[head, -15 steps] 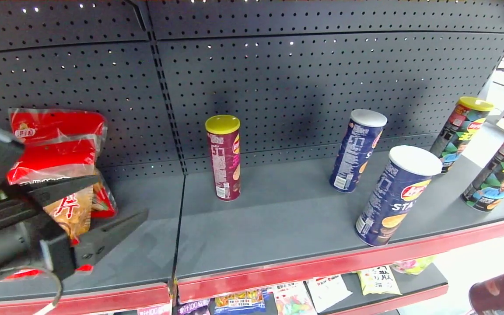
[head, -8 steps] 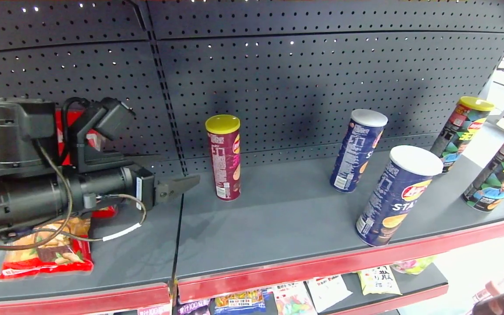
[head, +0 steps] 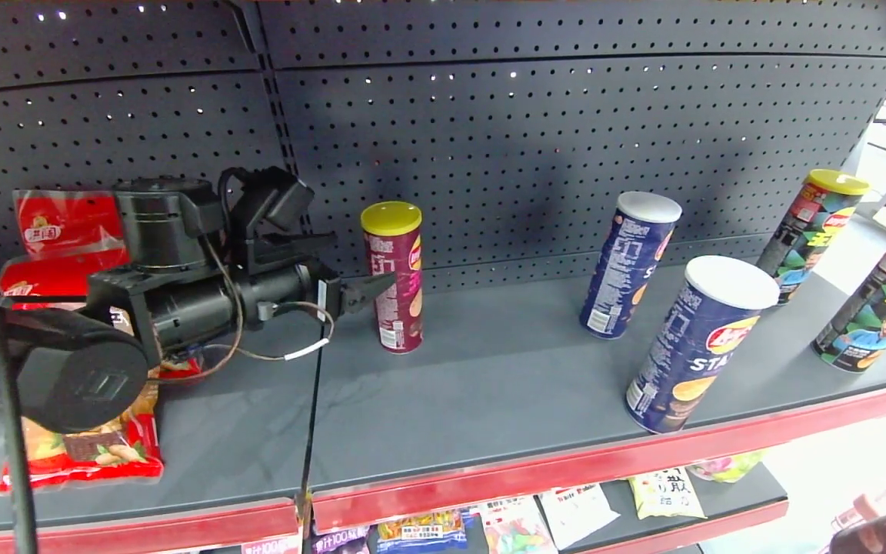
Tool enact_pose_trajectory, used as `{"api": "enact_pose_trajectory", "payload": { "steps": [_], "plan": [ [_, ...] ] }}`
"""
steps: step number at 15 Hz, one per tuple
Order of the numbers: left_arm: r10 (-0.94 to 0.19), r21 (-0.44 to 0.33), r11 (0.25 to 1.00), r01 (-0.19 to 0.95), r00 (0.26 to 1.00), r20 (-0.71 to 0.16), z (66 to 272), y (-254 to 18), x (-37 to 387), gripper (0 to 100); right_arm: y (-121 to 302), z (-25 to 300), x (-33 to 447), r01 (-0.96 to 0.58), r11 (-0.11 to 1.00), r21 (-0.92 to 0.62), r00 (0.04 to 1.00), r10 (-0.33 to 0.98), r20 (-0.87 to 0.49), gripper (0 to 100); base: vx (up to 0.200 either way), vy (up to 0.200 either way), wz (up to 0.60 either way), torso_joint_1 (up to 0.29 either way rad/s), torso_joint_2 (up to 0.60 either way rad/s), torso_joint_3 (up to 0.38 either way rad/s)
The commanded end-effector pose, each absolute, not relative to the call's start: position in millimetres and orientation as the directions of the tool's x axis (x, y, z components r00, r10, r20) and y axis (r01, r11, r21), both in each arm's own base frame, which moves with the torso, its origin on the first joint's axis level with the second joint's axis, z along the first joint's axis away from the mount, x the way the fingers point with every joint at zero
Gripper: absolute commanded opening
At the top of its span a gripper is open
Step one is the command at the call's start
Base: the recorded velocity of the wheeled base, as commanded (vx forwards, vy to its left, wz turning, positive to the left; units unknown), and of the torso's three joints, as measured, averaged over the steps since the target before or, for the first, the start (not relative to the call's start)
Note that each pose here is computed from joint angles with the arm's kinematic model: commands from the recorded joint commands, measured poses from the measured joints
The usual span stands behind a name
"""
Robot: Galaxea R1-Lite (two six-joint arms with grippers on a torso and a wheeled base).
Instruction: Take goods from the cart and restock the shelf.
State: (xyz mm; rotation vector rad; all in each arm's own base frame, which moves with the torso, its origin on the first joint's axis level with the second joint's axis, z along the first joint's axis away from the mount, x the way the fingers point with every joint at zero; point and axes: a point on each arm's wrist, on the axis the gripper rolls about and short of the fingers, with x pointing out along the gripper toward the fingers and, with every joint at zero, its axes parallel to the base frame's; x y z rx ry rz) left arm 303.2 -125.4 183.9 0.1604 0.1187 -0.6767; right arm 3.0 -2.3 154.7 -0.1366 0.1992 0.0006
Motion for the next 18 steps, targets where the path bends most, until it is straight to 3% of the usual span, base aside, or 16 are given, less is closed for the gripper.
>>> {"api": "enact_pose_trajectory", "payload": {
  "steps": [1,12,18],
  "plan": [
    [-0.615,0.103,0.763,0.639,0.765,-0.190,171.7,-132.5,313.8,100,-2.2,153.5,3.8,-0.012,0.991,-0.135,0.978,-0.016,-0.206,0,0.000,0.000,0.00,0.000,0.00,0.000],
    [-0.487,0.151,0.850,0.505,0.862,-0.137,166.5,-164.1,341.9,100,-2.3,154.0,3.5,-0.008,0.992,-0.126,0.979,-0.017,-0.203,0,0.000,0.000,0.00,0.000,0.00,0.000],
    [-0.462,0.155,0.867,0.474,0.880,-0.110,166.8,-185.5,352.4,100,-2.2,153.5,4.1,-0.006,0.993,-0.114,0.978,-0.018,-0.207,0,0.000,0.000,0.00,0.000,0.00,0.000]
  ]
}}
